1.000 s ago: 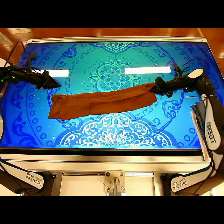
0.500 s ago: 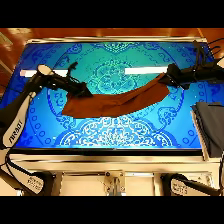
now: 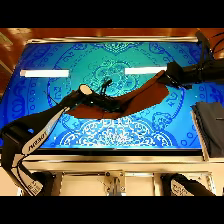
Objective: Fold the shirts.
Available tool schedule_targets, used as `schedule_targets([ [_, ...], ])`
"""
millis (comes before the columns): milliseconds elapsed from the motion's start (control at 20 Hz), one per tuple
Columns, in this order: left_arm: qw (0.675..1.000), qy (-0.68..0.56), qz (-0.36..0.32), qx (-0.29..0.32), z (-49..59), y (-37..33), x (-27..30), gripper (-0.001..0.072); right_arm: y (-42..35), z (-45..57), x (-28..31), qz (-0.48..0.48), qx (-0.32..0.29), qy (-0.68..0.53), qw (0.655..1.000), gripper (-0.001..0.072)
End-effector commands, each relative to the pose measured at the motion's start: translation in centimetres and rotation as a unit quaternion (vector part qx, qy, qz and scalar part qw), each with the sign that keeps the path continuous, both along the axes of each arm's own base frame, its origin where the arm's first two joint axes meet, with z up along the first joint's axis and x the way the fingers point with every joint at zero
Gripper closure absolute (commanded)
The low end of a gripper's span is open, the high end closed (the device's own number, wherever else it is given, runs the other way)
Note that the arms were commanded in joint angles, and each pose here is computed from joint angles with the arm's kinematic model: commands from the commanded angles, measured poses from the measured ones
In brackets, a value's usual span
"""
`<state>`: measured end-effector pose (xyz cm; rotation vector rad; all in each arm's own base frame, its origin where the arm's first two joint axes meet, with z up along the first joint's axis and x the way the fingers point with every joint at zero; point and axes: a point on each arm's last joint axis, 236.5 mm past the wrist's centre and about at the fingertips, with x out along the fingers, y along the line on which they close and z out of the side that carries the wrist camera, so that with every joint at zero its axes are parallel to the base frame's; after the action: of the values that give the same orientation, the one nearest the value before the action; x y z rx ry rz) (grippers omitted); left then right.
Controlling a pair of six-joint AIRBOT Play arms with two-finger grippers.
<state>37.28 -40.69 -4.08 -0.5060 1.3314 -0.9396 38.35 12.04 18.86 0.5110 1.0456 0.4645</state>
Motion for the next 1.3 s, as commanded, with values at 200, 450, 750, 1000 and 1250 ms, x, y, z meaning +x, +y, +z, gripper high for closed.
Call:
schedule_targets([
  [200, 0.998, 0.006, 0.053, -0.012, -1.5, -4.8, 0.3, 0.0676, 0.3, 2.7, -3.1, 0.009, -0.007, -0.018, 1.000, 0.0645],
  [450, 0.998, -0.035, 0.055, -0.008, 2.4, 1.9, 4.5, 0.0678, 0.0, 2.1, -1.0, -0.015, -0.018, -0.032, 0.999, 0.0644],
  [750, 0.971, -0.156, 0.146, 0.109, 11.0, 22.6, 11.0, 0.0678, 12.1, -1.3, 2.9, 0.066, 0.004, -0.081, 0.995, 0.0645],
  [1000, 0.926, -0.233, 0.274, 0.116, 21.5, 35.1, 10.5, 0.0677, 25.1, -7.9, 4.8, 0.092, 0.036, -0.112, 0.989, 0.0645],
  [1250, 0.919, -0.253, 0.275, 0.123, 25.7, 36.9, 6.4, 0.0677, 33.4, -16.8, 5.5, 0.022, 0.114, -0.057, 0.992, 0.0645],
])
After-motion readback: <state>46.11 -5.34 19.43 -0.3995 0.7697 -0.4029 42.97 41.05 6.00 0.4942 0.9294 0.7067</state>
